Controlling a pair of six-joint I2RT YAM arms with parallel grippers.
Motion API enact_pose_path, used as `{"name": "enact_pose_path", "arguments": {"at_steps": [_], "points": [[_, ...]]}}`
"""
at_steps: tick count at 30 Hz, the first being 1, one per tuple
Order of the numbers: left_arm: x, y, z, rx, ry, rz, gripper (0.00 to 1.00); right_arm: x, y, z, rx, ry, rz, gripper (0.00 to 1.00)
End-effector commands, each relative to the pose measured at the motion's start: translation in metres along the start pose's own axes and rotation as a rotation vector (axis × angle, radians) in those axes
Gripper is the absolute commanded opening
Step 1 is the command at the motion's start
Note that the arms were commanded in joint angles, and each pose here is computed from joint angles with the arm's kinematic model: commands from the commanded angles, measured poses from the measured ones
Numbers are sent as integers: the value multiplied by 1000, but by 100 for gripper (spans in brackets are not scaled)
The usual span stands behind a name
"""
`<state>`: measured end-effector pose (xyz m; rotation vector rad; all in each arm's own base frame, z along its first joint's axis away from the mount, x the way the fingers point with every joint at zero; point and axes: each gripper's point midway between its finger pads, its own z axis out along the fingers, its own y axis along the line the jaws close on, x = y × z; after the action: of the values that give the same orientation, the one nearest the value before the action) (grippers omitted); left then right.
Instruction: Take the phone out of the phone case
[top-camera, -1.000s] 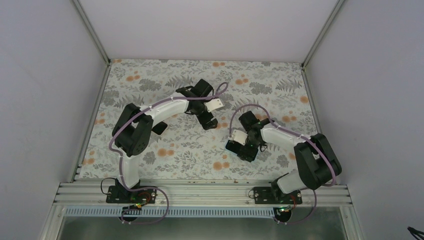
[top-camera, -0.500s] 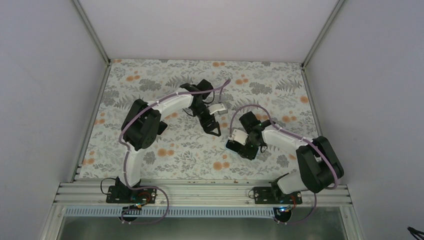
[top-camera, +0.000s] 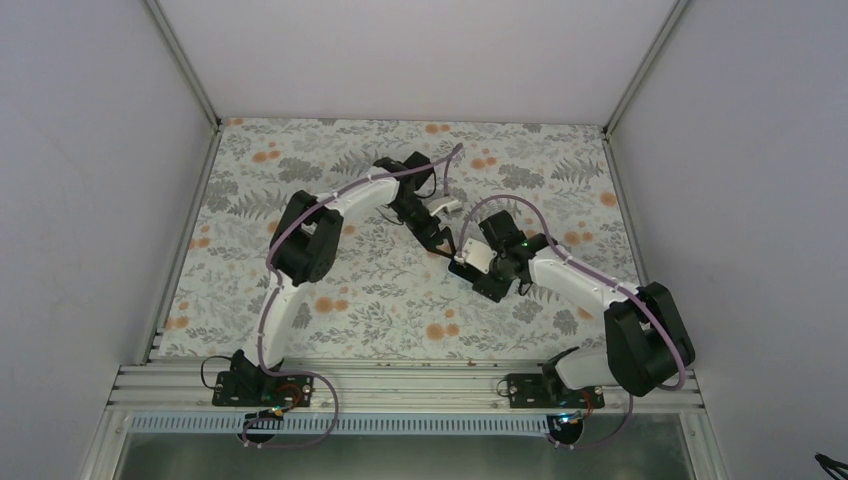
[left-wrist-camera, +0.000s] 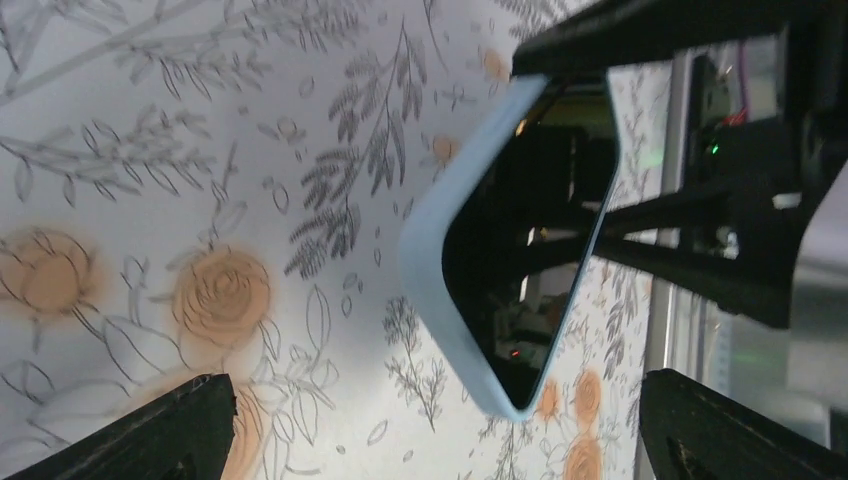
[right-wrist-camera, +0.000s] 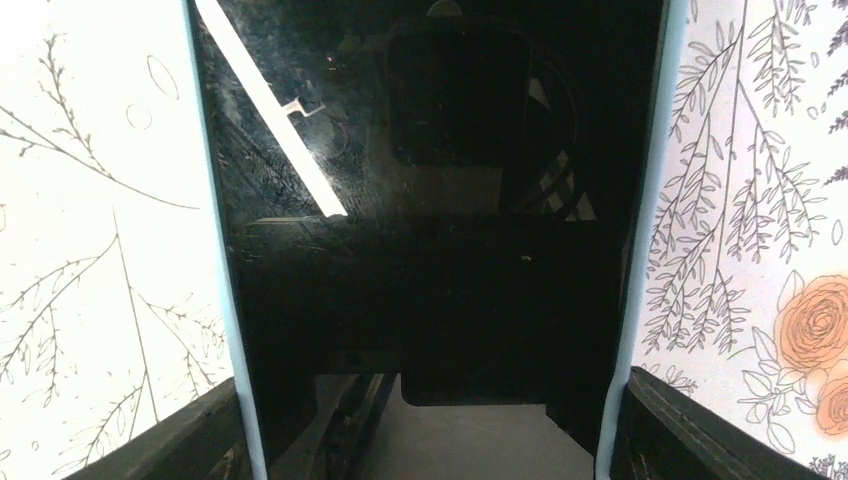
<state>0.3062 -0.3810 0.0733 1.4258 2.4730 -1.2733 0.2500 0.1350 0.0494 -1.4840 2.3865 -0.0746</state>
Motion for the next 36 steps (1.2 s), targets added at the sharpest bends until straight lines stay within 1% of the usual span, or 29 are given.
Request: {"name": "enact_pose_path", "arguments": {"at_steps": [1,8,13,15,17,21,22,26,27,31,34,36], "points": [[-15,-6,-1,109,-43,-64,100,-33,-20,-15,77,-107,29,64],[-13,-8,7,183,-48,-87,100,-57,-27,-29,94,-193,53,63],[-27,-22,0,268,-88,-61,100,-65,-23,-25,81,-197,34,63],[-30,-24,-1,282,-93,-51,98,-68,-22,-25,80,-195,26,62],[-32,-26,-3,295,-98,-42,92,-70,-23,-27,92,-197,24,62],[-27,-31,-4,318,-86,-44,68,-72,-32,-32,138,-207,31,60],[-25,-33,-4,322,-81,-42,65,-72,-34,-33,149,-210,34,60],[-18,-37,-4,351,-67,-50,61,-74,-39,-39,176,-223,39,59],[-17,-37,-5,346,-66,-50,59,-74,-39,-40,179,-225,39,59],[-20,-37,-7,343,-72,-42,42,-75,-41,-46,191,-236,38,57],[-24,-38,-10,337,-80,-32,24,-76,-41,-50,193,-247,37,57],[-26,-37,-10,324,-85,-22,17,-76,-39,-54,189,-258,30,57]]}}
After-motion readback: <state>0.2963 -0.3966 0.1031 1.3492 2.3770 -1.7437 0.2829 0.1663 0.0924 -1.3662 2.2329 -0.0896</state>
